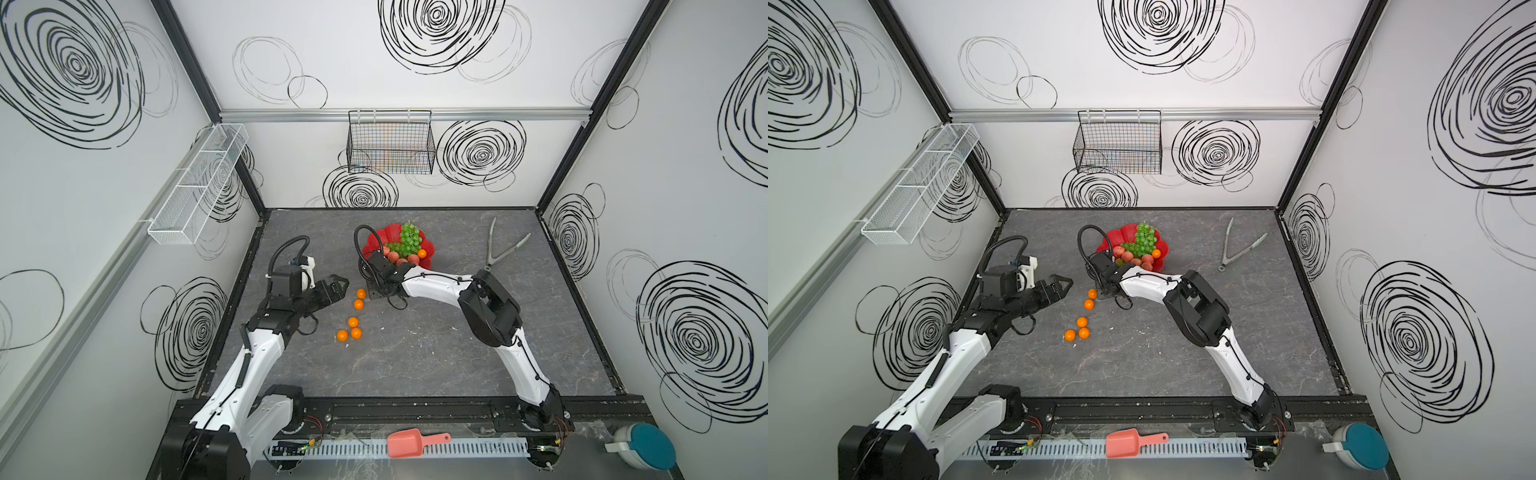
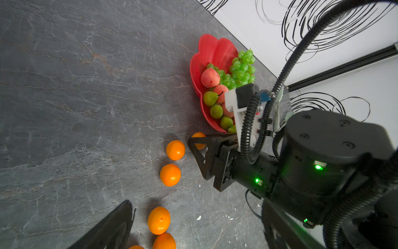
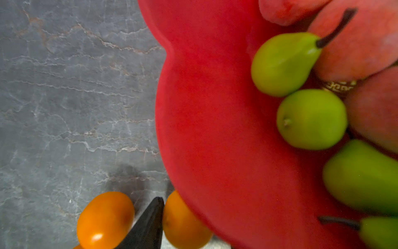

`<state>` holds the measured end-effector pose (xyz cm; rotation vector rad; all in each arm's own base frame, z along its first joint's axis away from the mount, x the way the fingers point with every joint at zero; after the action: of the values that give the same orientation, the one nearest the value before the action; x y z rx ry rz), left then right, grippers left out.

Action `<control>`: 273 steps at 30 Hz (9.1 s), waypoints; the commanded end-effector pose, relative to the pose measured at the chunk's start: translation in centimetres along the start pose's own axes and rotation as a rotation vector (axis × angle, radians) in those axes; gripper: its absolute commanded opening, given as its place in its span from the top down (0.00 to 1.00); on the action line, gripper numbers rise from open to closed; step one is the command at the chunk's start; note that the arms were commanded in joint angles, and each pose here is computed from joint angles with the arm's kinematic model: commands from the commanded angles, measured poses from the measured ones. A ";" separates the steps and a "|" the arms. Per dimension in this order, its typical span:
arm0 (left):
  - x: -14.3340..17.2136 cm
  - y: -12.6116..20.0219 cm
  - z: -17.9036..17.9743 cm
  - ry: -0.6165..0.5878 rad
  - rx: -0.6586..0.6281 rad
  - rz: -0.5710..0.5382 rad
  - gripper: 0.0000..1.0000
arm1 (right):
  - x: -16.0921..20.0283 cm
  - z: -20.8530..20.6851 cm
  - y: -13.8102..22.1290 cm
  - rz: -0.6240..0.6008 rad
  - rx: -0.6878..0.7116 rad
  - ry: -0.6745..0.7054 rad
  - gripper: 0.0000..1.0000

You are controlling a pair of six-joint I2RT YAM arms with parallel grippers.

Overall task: Arrange fruit in a fruit bowl
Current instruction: Pick up the fruit from the center of the table, then place the fruit in the fruit bowl, then pick up the fruit from the center of the table.

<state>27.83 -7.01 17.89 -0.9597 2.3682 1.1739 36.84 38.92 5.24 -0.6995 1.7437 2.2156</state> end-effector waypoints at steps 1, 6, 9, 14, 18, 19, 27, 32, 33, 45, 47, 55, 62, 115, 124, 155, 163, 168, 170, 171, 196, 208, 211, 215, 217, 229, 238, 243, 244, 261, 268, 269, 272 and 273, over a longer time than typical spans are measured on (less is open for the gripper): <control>-1.4 0.5 -0.9 -0.034 0.036 -0.051 0.04 | -0.1 -0.3 -0.3 0.006 0.021 -0.004 0.52; -1.5 0.7 -1.0 -0.035 0.038 -0.055 0.04 | -0.1 -0.3 -0.3 0.006 0.017 -0.006 0.55; -1.5 0.7 -1.1 -0.033 0.040 -0.053 0.04 | -0.2 -0.2 -0.3 0.006 0.016 -0.004 0.57; -1.6 0.7 -1.1 -0.033 0.041 -0.055 0.04 | -0.2 -0.3 -0.1 0.000 0.017 0.000 0.59; -1.5 0.8 -1.3 -0.022 0.045 -0.055 0.04 | 0.1 -0.3 0.2 -0.007 0.008 0.003 0.60; -1.4 0.8 -1.3 -0.021 0.047 -0.053 0.04 | 0.0 -0.2 0.6 -0.011 -0.001 0.004 0.60; -0.1 0.7 -2.1 -0.028 0.063 -0.041 0.04 | 0.9 0.8 2.8 -0.043 -0.058 0.031 0.60; 1.2 0.2 -2.5 -0.033 0.071 -0.022 0.04 | 2.2 1.0 4.0 -0.055 -0.080 0.046 0.61; 1.5 0.1 -2.7 -0.036 0.076 -0.017 0.04 | 2.4 1.0 4.3 -0.056 -0.087 0.048 0.61; 3.6 -1.4 -5.1 -0.089 0.090 0.007 0.04 | 4.1 -0.7 8.8 -0.067 -0.142 0.052 0.62; 3.9 -1.8 -5.7 -0.097 0.100 0.016 0.04 | 4.3 -1.2 9.6 -0.073 -0.139 0.053 0.62; 4.4 -3.0 -7.9 -0.139 0.120 0.024 0.04 | 4.4 -3.6 11.6 -0.068 -0.136 0.020 0.61; 3.4 -3.1 -9.8 -0.212 0.082 -0.079 0.04 | 2.5 -7.0 13.2 -0.079 -0.131 -0.048 0.62; 1.9 -10.5 -13.8 -0.207 0.259 0.021 0.04 | -8.1 -16.7 4.0 0.035 0.129 0.044 0.59; 2.1 -10.6 -13.6 -0.206 0.256 0.029 0.04 | -8.2 -16.7 3.7 0.036 0.135 0.044 0.55; 3.0 0.1 -8.2 -0.221 0.044 -0.048 0.04 | -4.8 -6.4 13.1 -0.118 -0.089 0.058 0.52; 4.3 2.2 -5.1 -0.178 -0.014 -0.041 0.04 | -1.2 -0.6 13.4 -0.162 -0.246 0.031 0.50; 3.7 2.8 -3.2 -0.123 -0.047 -0.052 0.04 | 0.6 2.5 11.9 -0.122 -0.294 0.017 0.50; 3.1 3.0 -2.6 -0.106 -0.055 -0.059 0.04 | 1.0 3.6 11.2 -0.111 -0.305 0.016 0.50; 2.8 3.1 -2.3 -0.099 -0.063 -0.065 0.04 | 1.1 4.0 10.9 -0.107 -0.312 0.016 0.50; -1.8 2.8 1.7 0.017 -0.077 -0.118 0.04 | -0.6 6.3 3.1 -0.042 -0.088 -0.002 0.53; -2.7 2.1 1.7 0.017 -0.062 -0.113 0.04 | -1.1 6.0 0.7 0.019 -0.006 0.030 0.52; -2.7 2.1 1.8 0.017 -0.065 -0.112 0.04 | -0.9 5.9 0.3 0.036 0.012 0.037 0.52; -2.7 2.1 1.7 0.017 -0.062 -0.114 0.04 | -0.4 5.6 -0.2 0.060 0.028 0.043 0.52; -2.7 2.1 1.7 0.017 -0.060 -0.113 0.04 | -0.2 5.4 -0.3 0.067 0.033 0.043 0.52; -2.7 2.1 1.7 0.018 -0.062 -0.116 0.04 | 0.4 5.0 -0.8 0.094 0.046 0.041 0.54; -2.7 2.1 1.7 0.020 -0.057 -0.115 0.04 | 0.6 4.9 -0.8 0.105 0.049 0.038 0.58; -2.6 2.1 1.7 0.021 -0.055 -0.113 0.04 | 0.6 4.7 -0.8 0.107 0.056 0.034 0.60; -2.6 2.0 1.7 0.022 -0.054 -0.112 0.04 | 0.6 4.7 -0.7 0.109 0.054 0.032 0.61; -2.3 1.7 -0.1 -0.027 -0.028 -0.103 0.04 | -1.4 3.8 3.1 0.070 -0.045 0.005 0.65; -1.6 1.4 -1.6 -0.062 -0.003 -0.090 0.04 | -1.7 2.1 5.1 0.042 -0.055 -0.019 0.66; -1.4 1.4 -1.8 -0.066 0.000 -0.087 0.04 | -1.7 2.0 5.4 0.038 -0.061 -0.017 0.66; -1.0 1.2 -2.6 -0.082 0.015 -0.081 0.04 | -1.7 1.5 6.4 0.026 -0.065 -0.007 0.66; -0.9 1.1 -2.9 -0.087 0.019 -0.078 0.04 | -1.6 1.2 6.8 0.024 -0.068 -0.004 0.66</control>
<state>26.88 -7.98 18.22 -0.9253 2.3196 1.2105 34.70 38.95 9.61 -0.6443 1.7561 2.3065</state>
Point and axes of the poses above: each gripper's point midway between its finger pads, its own y axis back along the fingers, its own z axis along the line the jaws close on, x = y × z, the point moved 3 cm from there along y, back along the fingers, and after that the axes turned 3 degrees about -y, right-handed, at the moved point
